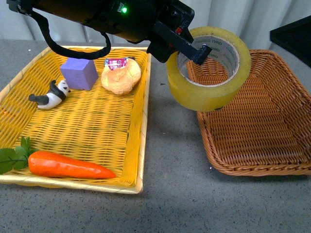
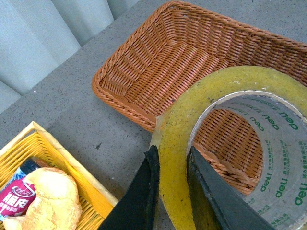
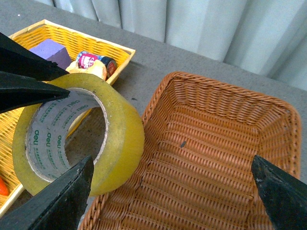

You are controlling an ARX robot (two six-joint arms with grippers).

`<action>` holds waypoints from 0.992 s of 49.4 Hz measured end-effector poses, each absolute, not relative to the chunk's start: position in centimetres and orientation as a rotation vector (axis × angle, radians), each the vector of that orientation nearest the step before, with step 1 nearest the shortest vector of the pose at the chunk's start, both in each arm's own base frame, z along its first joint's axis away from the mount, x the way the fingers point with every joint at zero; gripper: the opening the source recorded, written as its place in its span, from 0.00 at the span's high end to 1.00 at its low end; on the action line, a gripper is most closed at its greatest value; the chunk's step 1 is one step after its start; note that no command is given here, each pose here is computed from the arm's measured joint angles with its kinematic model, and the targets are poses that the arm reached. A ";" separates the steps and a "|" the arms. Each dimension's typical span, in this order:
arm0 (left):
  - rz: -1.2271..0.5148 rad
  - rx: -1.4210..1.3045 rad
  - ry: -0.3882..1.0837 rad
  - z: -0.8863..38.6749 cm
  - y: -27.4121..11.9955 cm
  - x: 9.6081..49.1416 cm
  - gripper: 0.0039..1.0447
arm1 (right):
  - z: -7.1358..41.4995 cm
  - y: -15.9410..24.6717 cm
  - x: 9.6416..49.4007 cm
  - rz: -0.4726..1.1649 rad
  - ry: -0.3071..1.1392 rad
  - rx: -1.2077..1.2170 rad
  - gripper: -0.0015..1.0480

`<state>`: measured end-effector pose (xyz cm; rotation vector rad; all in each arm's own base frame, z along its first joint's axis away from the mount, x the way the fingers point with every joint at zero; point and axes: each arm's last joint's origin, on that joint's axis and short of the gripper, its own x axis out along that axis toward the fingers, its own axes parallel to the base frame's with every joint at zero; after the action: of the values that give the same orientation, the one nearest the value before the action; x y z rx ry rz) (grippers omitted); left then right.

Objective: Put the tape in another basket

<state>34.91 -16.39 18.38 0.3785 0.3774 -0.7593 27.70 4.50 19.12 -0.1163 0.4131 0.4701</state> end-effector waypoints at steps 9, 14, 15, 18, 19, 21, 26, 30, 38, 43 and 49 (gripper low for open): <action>-0.759 0.378 0.377 18.4 -16.4 34.9 0.87 | 18.1 5.5 29.5 0.495 0.480 -0.079 0.09; -0.759 0.379 0.377 18.4 -16.4 34.9 0.87 | 18.1 5.8 30.3 0.523 0.482 -0.035 0.09; -0.759 0.379 0.377 18.4 -16.4 34.9 0.87 | 18.2 5.8 30.5 0.526 0.483 -0.023 0.09; -0.759 0.379 0.377 18.4 -16.4 34.9 0.87 | 18.3 5.9 31.0 0.523 0.490 -0.014 0.09; -0.759 0.378 0.377 18.4 -16.4 34.9 0.87 | 18.2 5.9 31.1 0.524 0.495 -0.010 0.09; -0.760 0.379 0.377 18.4 -16.4 34.9 0.87 | 18.1 6.0 31.4 0.536 0.510 0.001 0.09; -0.760 0.379 0.377 18.4 -16.4 34.9 0.87 | 17.5 6.6 31.7 0.549 0.553 0.004 0.09; -0.761 0.379 0.377 18.4 -16.4 34.9 0.87 | 17.2 7.1 31.9 0.552 0.564 0.003 0.09; -0.760 0.379 0.377 18.4 -16.4 34.9 0.87 | 16.9 7.4 32.2 0.547 0.566 0.012 0.09; -0.760 0.379 0.377 18.4 -16.4 34.9 0.87 | 16.6 7.4 32.3 0.534 0.589 0.010 0.09; -0.761 0.379 0.377 18.4 -16.4 34.9 0.87 | 16.4 7.4 32.6 0.519 0.612 0.007 0.09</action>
<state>34.89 -16.43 18.38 0.3791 0.3770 -0.7605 32.60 7.40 16.44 0.0070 0.6119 0.5190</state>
